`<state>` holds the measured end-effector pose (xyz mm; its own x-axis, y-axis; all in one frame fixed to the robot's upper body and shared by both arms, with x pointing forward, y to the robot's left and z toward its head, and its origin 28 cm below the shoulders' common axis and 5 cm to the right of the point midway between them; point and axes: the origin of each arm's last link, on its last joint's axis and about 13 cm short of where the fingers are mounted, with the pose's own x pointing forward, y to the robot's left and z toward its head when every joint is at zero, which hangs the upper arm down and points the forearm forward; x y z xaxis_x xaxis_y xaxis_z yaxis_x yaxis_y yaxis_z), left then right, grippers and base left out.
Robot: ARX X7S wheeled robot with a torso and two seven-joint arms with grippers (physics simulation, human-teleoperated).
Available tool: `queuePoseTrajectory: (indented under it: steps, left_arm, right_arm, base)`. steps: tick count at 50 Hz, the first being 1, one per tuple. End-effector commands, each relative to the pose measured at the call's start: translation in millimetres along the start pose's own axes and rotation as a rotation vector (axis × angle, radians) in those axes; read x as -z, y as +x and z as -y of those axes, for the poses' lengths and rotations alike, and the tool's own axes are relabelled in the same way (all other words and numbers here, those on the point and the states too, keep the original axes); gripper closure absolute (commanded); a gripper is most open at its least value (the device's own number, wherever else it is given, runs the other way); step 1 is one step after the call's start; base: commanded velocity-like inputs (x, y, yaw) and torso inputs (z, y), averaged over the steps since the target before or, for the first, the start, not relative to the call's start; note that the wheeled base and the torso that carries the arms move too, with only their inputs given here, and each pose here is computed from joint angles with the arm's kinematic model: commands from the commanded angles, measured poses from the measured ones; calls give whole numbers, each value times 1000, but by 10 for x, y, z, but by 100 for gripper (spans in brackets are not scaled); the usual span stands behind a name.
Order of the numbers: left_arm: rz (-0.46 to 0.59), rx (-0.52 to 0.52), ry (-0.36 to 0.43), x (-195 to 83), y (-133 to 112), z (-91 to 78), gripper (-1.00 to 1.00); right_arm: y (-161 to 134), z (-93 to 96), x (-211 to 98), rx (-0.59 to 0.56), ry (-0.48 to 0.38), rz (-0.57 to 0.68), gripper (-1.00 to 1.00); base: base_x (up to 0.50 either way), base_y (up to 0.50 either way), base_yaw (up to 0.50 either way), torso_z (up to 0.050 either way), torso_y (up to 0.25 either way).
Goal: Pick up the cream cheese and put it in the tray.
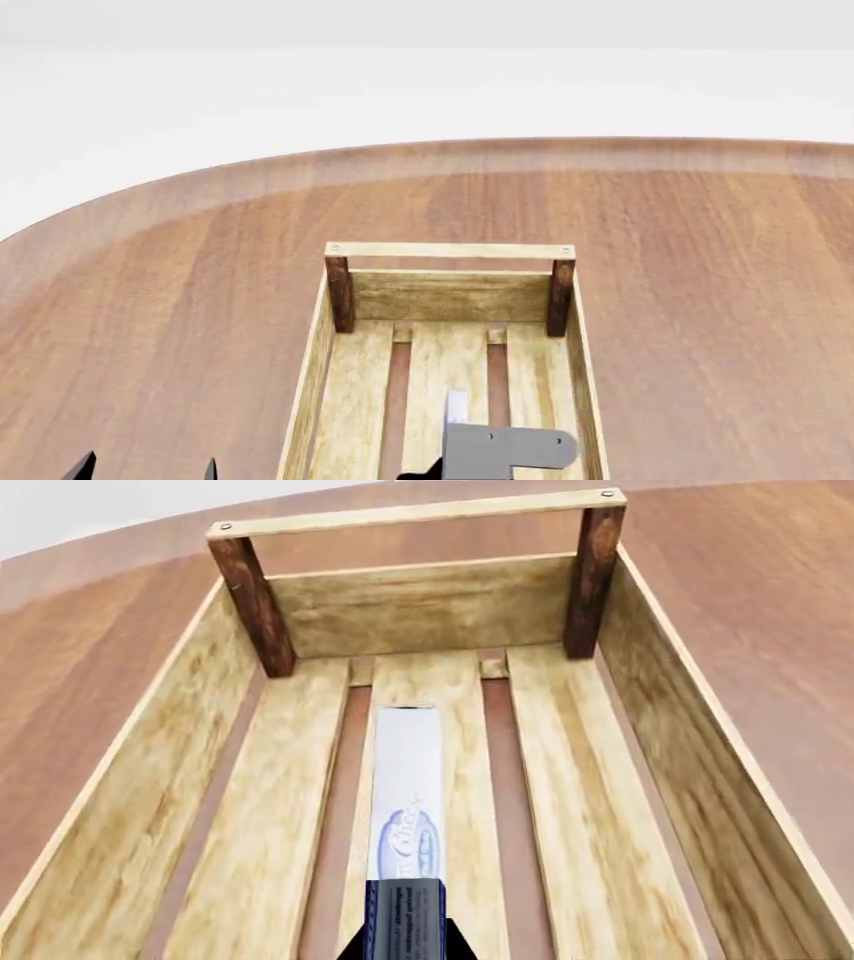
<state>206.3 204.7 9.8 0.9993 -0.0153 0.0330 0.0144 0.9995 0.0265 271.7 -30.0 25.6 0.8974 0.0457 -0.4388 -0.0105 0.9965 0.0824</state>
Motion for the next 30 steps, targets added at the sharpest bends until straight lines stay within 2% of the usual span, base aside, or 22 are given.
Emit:
queuePoseTrajectory:
  steps: [1,15,30]
  left_arm:
    - [1,-1,1,2,4,-1,-100]
    - [1,-1,-1,-1,9,-1,-100]
    - [1,-1,-3,-6,7,-5,-100]
  right_arm:
    - [196,6,76,12,-11,-24,100]
    - [465,32,135,31,-5,-75,100]
    - [565,6,131,25,-27,-101,100]
  base:
    - [0,0,0,0,0]
    - [0,0,0,0,0]
    - [0,0,0,0,1]
